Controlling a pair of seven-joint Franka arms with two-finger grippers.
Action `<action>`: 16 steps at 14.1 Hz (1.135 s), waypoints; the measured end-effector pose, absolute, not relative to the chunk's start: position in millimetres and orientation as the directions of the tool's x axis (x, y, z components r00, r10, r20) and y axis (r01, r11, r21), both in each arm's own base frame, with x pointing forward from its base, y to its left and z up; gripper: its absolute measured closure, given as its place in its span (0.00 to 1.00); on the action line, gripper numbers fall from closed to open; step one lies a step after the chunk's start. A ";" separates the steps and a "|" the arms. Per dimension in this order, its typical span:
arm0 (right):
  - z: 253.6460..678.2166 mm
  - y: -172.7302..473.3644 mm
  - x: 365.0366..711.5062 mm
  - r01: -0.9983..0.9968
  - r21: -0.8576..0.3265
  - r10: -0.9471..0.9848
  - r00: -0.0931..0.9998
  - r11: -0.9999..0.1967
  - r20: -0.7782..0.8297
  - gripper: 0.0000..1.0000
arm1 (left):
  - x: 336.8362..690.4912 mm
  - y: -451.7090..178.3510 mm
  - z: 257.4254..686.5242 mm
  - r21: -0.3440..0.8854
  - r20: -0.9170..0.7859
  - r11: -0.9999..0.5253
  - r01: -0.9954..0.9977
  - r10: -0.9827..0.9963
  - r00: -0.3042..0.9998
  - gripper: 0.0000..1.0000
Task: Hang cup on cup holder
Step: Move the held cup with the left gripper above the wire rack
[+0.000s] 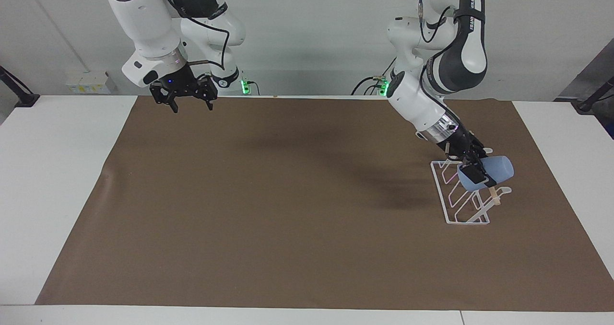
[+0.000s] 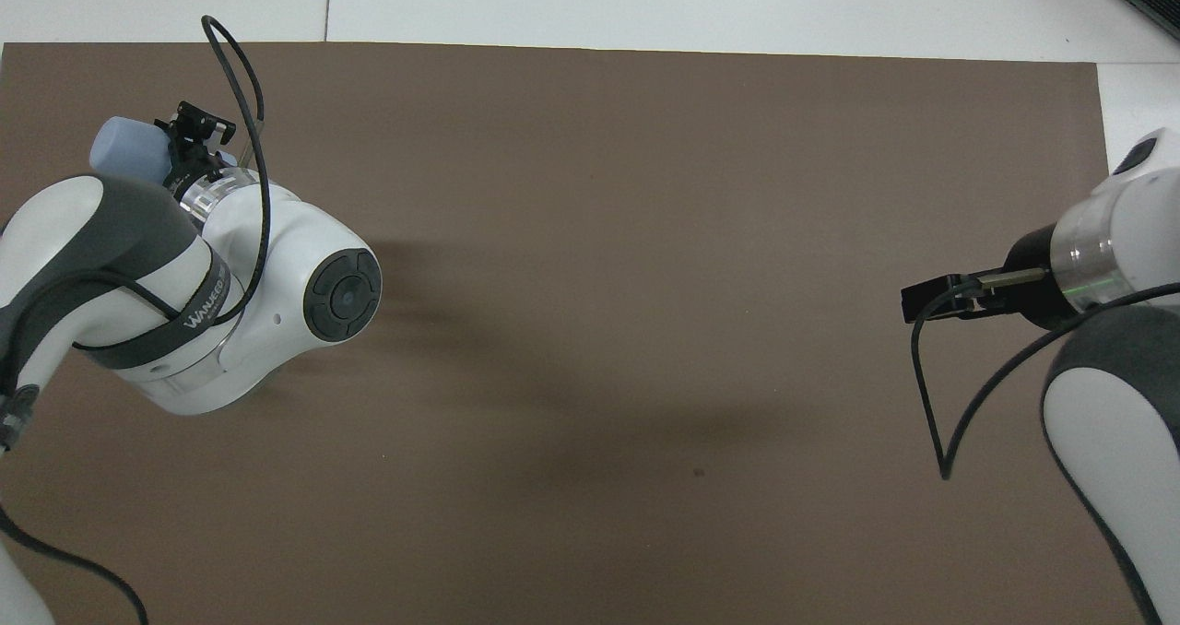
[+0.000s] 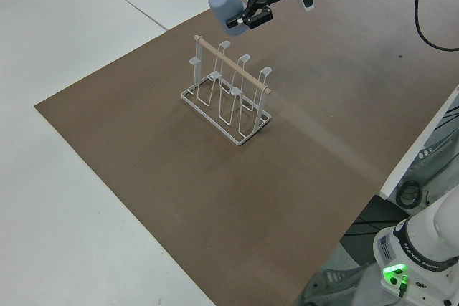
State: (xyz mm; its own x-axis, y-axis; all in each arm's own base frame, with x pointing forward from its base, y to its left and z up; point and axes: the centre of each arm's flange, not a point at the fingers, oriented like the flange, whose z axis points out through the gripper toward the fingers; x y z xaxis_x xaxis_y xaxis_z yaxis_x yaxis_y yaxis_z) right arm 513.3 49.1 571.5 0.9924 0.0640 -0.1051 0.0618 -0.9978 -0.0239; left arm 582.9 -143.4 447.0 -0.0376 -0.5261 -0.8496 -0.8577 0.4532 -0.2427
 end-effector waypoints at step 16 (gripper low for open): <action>561.6 27.2 503.4 0.158 -0.023 0.159 0.984 -0.987 -0.080 0.00 | 580.2 -141.7 437.0 -0.235 -0.859 0.471 -0.850 -0.511 -0.046 0.20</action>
State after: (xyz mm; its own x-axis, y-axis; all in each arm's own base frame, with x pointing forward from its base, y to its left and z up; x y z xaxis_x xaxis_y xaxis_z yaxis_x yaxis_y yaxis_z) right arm 503.4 27.2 561.6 0.9840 0.1593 -0.0799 0.1579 -0.9872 -0.0232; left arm 580.2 -141.7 437.0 -0.0456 -0.5106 -0.8586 -0.8503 0.4710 -0.2349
